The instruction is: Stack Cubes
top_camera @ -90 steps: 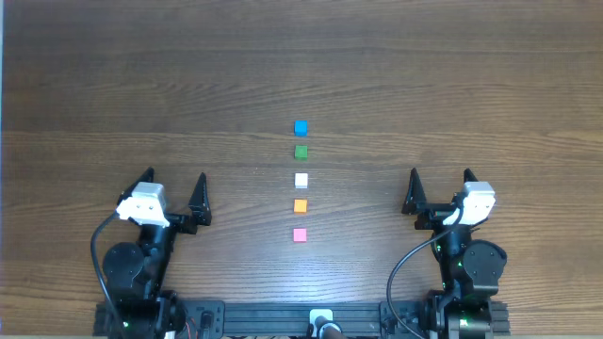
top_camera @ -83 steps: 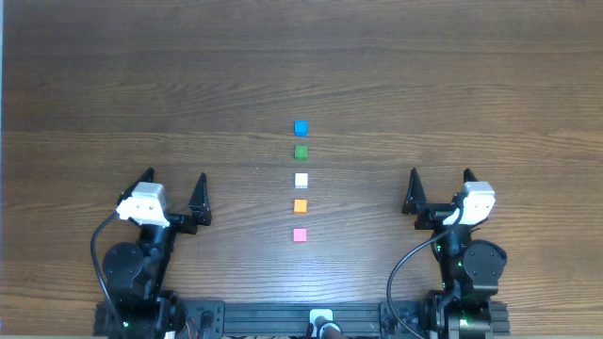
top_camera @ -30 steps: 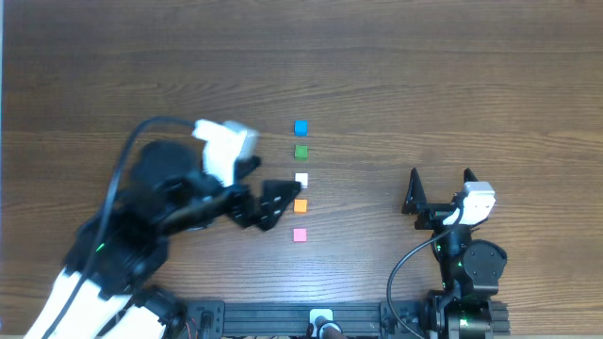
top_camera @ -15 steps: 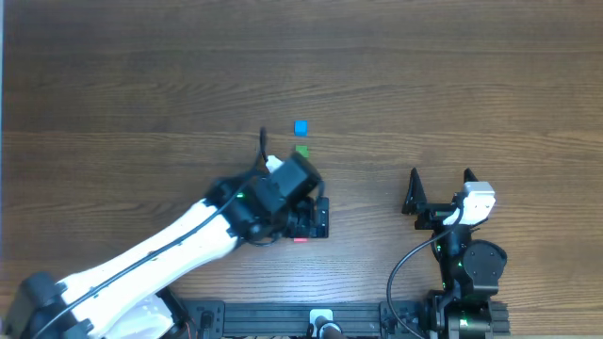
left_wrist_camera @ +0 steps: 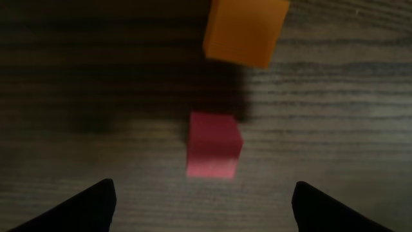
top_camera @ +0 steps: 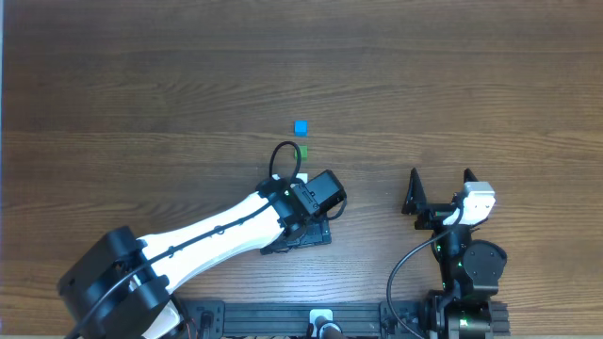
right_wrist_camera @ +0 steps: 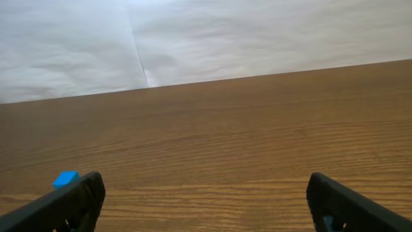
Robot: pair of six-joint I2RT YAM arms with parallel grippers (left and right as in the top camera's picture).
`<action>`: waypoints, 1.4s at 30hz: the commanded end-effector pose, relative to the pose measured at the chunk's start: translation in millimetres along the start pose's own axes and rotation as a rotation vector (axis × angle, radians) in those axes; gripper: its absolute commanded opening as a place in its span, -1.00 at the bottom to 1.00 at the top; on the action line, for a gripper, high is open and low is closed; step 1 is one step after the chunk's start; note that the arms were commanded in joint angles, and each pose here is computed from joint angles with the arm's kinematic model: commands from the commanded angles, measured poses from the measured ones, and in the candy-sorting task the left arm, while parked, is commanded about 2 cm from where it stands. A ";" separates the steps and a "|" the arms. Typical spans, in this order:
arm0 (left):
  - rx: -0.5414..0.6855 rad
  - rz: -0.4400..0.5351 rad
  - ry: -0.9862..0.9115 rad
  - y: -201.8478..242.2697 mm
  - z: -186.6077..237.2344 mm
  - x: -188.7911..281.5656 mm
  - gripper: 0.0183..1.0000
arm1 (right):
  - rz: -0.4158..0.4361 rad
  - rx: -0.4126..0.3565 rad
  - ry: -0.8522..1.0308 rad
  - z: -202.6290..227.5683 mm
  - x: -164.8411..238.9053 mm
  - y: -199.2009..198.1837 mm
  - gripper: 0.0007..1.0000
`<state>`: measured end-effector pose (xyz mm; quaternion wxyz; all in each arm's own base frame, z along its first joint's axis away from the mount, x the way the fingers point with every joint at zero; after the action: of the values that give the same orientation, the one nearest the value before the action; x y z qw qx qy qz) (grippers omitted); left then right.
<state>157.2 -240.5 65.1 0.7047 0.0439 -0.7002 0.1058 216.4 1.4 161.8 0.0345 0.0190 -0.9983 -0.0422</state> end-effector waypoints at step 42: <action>-0.153 -0.046 -0.002 -0.6 -4.4 -35.4 -0.17 | -0.003 -0.003 0.001 1.7 0.1 -0.2 0.99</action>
<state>162.3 -246.9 34.4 0.7093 0.0009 -0.7033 0.0480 216.4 1.5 161.8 0.0345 0.0192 -0.9983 -0.0424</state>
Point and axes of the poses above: each gripper's point midway between its finger pads, its own x axis back along the fingers, its own y axis along the line the jaws close on, z = x × y, the point moved 3 cm from there along x, back along the fingers, and after that the axes turned 3 degrees about x, right-handed, at the moved point
